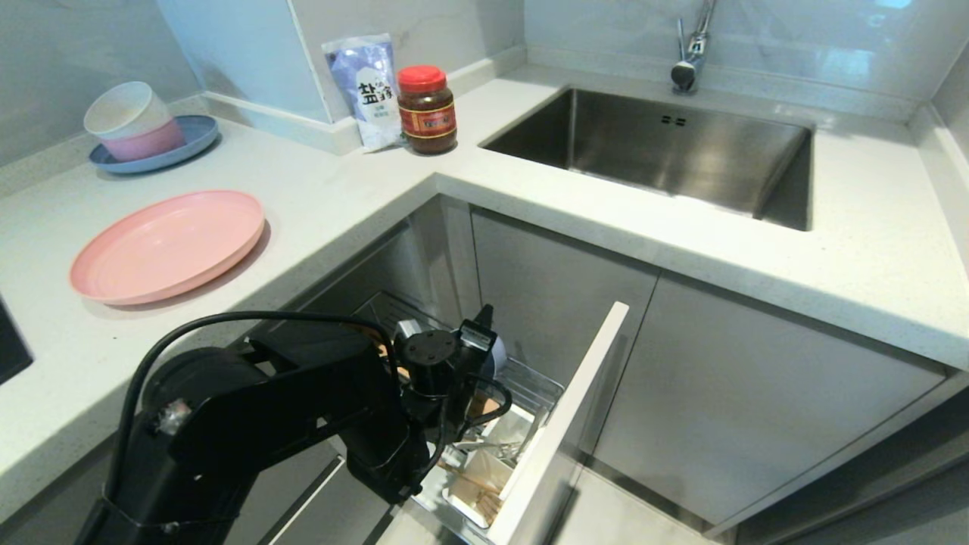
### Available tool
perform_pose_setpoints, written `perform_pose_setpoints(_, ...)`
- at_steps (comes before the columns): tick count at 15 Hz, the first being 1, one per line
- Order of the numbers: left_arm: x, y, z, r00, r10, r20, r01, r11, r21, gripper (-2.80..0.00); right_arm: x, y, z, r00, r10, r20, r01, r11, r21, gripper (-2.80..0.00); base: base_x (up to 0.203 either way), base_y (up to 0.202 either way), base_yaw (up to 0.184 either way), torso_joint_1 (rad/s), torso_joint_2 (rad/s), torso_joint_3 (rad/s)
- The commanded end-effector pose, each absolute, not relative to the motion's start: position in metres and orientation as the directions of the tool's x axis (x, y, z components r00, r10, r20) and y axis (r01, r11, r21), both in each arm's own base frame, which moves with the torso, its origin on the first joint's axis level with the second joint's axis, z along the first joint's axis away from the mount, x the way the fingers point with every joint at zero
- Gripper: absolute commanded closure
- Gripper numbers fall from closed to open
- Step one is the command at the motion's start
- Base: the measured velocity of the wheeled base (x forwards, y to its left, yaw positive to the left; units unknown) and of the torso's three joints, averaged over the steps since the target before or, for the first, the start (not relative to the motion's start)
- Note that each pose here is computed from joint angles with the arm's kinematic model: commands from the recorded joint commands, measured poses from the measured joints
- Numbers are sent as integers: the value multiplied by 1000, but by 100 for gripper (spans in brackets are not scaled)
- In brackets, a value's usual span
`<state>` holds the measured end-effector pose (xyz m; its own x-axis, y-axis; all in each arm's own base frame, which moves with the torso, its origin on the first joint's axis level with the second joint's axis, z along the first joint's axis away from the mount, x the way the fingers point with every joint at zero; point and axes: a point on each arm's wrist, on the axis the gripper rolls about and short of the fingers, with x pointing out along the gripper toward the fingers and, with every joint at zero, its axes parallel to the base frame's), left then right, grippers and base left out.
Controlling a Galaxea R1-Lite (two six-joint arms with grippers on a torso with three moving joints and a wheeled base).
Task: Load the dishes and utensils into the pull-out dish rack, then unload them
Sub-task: Pick up the bowl and place it in the cupboard, then pick up the plate and place it in the cupboard
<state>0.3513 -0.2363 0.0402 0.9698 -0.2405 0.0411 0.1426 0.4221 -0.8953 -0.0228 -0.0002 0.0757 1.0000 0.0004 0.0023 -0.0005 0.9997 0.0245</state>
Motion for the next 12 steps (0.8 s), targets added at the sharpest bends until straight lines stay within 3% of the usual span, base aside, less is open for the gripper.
perform_pose_setpoints(1,347,-237,44,969,-245,21,130,436,-891,-280,-23,0,75,1000,2,6,-2,1000,25,0,0,0,0,0,0,0)
perform_pose_setpoints(4,341,-238,55,972,-208,-109,24,552,-833,-280,-23,0,75,1000,1,5,-1,1000,25,0,0,0,0,0,0,0)
perform_pose_setpoints(10,309,-238,115,974,-145,-176,-53,606,-793,-280,-23,0,75,1000,1,5,-1,1000,25,0,0,0,0,0,0,0)
perform_pose_setpoints(11,304,-239,120,973,-135,-186,-64,619,-783,0,-23,0,75,1000,0,6,0,1000,25,0,0,0,0,0,0,0)
perform_pose_setpoints(12,299,-239,126,973,-129,-192,-70,627,-776,0,-23,0,75,1000,1,6,-1,1000,25,0,0,0,0,0,0,0)
